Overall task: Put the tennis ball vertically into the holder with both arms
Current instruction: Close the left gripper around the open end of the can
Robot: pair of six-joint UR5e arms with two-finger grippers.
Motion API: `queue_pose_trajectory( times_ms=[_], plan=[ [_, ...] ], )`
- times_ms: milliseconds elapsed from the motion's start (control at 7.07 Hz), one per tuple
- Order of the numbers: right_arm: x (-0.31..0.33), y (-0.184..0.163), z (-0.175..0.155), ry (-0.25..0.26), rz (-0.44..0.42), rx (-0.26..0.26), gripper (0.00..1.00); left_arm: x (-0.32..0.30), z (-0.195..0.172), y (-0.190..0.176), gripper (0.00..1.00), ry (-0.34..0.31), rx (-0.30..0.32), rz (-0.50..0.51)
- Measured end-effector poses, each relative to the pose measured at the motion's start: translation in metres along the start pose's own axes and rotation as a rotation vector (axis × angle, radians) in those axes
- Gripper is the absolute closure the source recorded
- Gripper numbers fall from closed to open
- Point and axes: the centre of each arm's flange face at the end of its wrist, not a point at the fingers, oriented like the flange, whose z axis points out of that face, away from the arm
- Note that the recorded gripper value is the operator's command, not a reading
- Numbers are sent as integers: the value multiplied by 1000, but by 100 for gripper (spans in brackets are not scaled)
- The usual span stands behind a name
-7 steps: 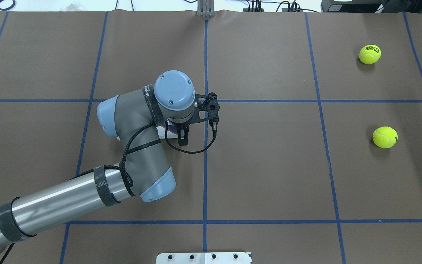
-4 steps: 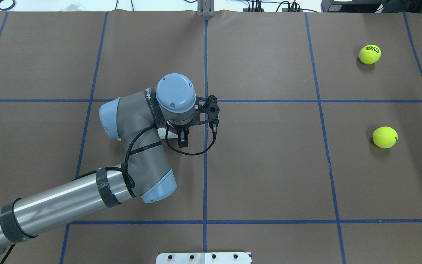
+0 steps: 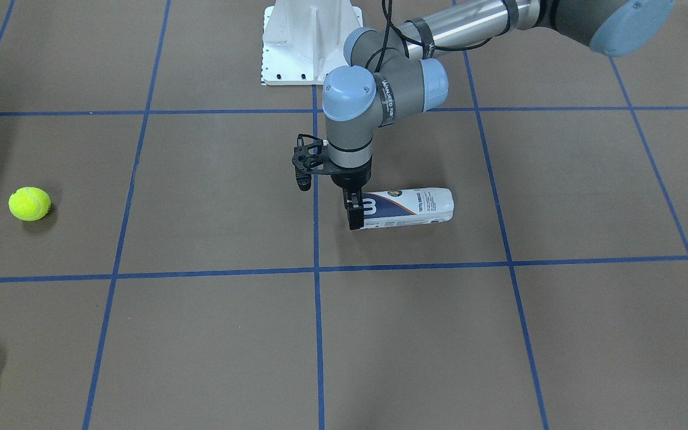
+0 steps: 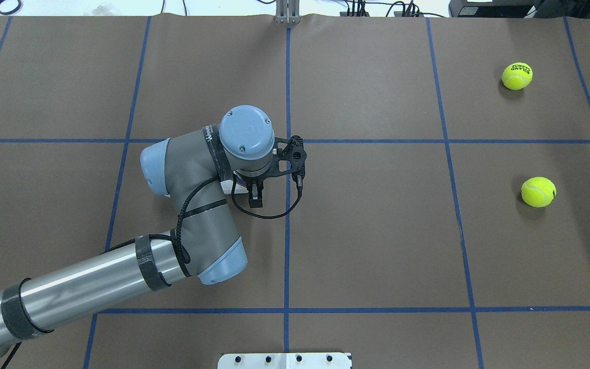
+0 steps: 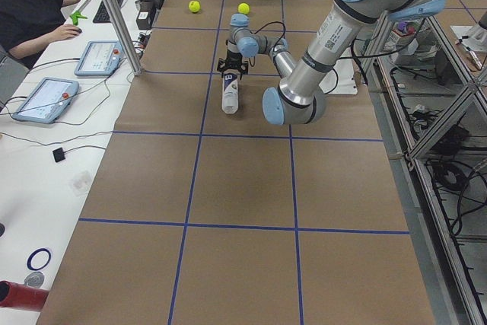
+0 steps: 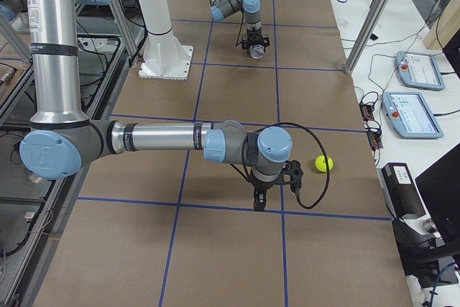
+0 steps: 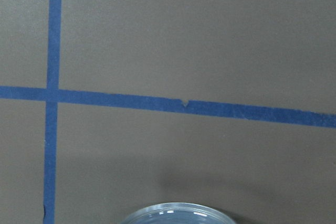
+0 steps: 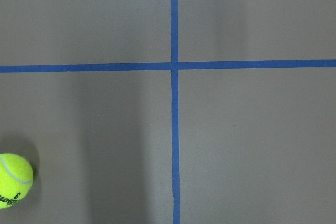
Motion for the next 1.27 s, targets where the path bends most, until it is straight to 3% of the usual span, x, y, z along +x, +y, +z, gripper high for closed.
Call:
queue_pose_trajectory(
  times_ms=[141, 1273],
  plan=[
    [0, 0, 0, 0, 0, 0, 1, 1, 3, -1, 6, -2, 12, 2],
    [-6, 0, -3, -31, -8, 8, 1, -5, 7, 3, 1, -23, 32, 5]
  ],
)
